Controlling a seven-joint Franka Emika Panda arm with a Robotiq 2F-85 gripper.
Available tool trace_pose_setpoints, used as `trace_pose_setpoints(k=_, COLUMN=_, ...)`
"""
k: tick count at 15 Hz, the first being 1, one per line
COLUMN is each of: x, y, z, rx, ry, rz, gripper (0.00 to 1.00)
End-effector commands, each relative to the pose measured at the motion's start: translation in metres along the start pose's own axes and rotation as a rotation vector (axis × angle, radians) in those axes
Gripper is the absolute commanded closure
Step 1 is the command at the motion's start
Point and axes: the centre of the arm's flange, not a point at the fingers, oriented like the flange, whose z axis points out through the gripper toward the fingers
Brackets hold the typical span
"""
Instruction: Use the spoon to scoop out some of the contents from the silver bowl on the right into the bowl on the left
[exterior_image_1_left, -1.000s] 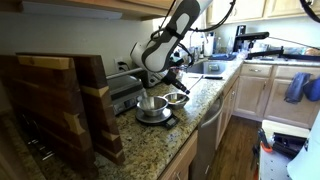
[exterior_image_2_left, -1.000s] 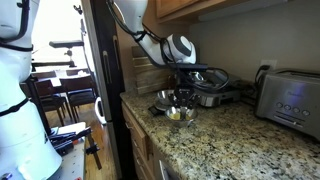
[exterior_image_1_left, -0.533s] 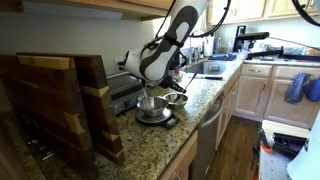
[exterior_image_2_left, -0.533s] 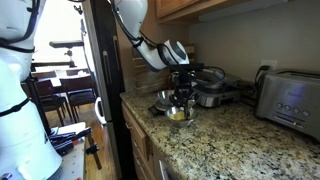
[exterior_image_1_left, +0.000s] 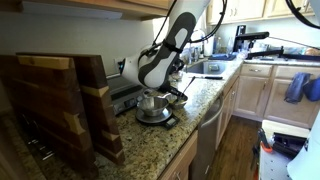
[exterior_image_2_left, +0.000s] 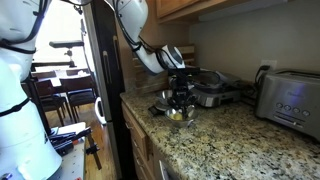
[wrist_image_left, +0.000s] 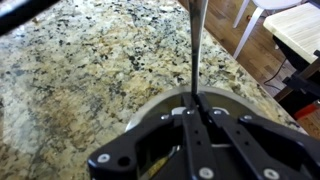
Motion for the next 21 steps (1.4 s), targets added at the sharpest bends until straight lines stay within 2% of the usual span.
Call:
trace_pose_setpoints(k=1, x=0.005, y=-0.005, z=-0.003, rx=0.005, ry=0.002, rz=0.01, gripper=0.97)
trace_pose_setpoints(k=7, x=-0.013, y=0.001, z=-0.007, rx=0.061, ry=0.091, rz=0.052, gripper=0.97)
trace_pose_setpoints(k=14, x=-0.037, y=0.012, z=-0.005, rx=0.219, ry=0.29, rz=0.105, gripper=0.97)
trace_pose_setpoints(k=21, x=-0.053, y=0.018, z=-0.002, rx=0.268, ry=0.39, rz=0.155, gripper=0.97)
